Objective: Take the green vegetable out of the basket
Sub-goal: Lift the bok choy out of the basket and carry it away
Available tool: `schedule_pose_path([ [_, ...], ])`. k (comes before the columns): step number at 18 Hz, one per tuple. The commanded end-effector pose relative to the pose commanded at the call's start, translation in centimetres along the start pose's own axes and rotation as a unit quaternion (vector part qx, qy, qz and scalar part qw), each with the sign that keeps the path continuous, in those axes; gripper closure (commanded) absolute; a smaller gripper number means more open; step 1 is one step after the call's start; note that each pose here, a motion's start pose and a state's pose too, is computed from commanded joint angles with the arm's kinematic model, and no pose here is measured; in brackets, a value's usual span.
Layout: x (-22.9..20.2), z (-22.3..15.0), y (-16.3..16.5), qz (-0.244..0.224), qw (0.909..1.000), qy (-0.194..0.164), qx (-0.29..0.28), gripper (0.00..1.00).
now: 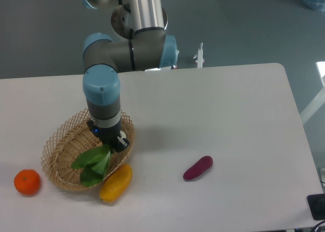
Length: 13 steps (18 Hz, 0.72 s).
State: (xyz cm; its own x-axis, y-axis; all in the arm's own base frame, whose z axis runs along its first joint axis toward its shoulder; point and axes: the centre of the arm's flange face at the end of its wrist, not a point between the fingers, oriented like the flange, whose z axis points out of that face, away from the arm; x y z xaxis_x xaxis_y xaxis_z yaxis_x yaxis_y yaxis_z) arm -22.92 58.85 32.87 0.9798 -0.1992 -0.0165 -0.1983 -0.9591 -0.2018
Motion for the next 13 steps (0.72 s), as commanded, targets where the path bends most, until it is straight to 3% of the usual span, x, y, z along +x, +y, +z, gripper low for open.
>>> schedule_pose_path([
  [6, -5.7, -3.2, 1.9, -0.03, 0.9992, -0.022, 0.011, 0.72],
  [13, -12.9, -4.8, 7.7, 0.004, 0.999, -0.043, 0.009, 0.72],
])
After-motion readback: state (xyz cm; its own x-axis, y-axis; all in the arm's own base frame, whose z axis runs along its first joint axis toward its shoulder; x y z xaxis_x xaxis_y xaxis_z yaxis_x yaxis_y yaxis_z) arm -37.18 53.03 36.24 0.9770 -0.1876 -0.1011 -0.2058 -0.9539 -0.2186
